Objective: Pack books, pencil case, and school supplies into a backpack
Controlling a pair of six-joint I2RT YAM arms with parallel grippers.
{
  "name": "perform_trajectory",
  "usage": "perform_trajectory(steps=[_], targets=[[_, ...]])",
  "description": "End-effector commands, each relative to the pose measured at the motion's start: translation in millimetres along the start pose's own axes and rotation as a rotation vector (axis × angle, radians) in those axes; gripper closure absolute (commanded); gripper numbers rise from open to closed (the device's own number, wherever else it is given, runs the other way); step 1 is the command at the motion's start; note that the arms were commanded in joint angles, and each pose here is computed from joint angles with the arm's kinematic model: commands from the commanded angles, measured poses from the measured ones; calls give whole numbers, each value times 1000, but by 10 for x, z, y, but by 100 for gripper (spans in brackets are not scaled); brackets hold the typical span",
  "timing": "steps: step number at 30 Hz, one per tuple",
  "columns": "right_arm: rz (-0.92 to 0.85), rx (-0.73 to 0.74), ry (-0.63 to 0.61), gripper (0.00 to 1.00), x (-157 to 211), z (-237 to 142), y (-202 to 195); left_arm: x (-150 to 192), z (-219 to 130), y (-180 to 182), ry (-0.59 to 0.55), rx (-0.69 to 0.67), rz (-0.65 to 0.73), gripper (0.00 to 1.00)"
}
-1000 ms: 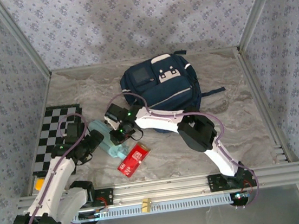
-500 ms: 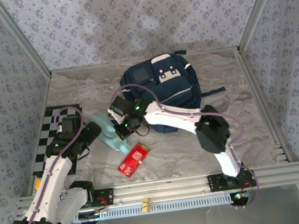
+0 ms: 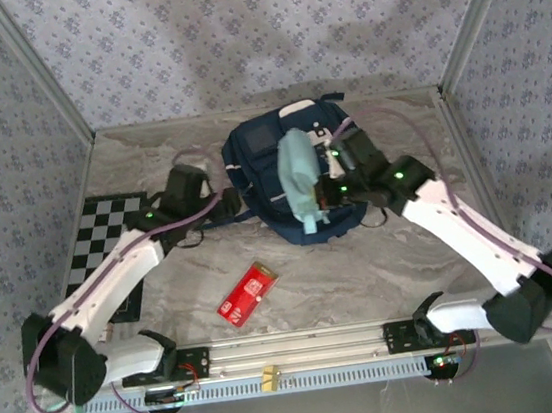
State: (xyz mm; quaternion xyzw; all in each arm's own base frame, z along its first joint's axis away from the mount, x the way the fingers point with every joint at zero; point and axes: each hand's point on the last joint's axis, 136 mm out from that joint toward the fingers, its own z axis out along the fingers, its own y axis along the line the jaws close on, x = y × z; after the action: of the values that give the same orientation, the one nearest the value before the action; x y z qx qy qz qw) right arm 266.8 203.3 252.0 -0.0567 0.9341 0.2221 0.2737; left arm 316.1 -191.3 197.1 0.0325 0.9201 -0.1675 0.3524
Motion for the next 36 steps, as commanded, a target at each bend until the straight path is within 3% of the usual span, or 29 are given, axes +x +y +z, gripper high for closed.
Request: perform_trajectory(steps=[1,6,12,19,24,26,34,36], targets=[[117,81,-12,100,138,-330,-378,-191,127,-567,-80,104,354,16],[231,165,-34,100,294,-612,-814,101,494,-1237,-13,254,664,14],[352,143,-31,100,437,-649,-1031,374,890,-1637,36,285,879,12],[387,115,-31,100,428,-618,-1076,224,1334,-1642,7,145,937,12],[399,93,-29,100,404,-601,-1072,102,1551,-1508,15,79,924,20],[400,95,-27,100,405,-600,-1080,47,1570,-1480,13,87,907,30],[402,103,-12,100,419,-637,-1097,-300,1395,-1478,-41,141,822,100],[404,102,-1,100,435,-639,-1090,-451,1257,-1504,-66,154,775,100]])
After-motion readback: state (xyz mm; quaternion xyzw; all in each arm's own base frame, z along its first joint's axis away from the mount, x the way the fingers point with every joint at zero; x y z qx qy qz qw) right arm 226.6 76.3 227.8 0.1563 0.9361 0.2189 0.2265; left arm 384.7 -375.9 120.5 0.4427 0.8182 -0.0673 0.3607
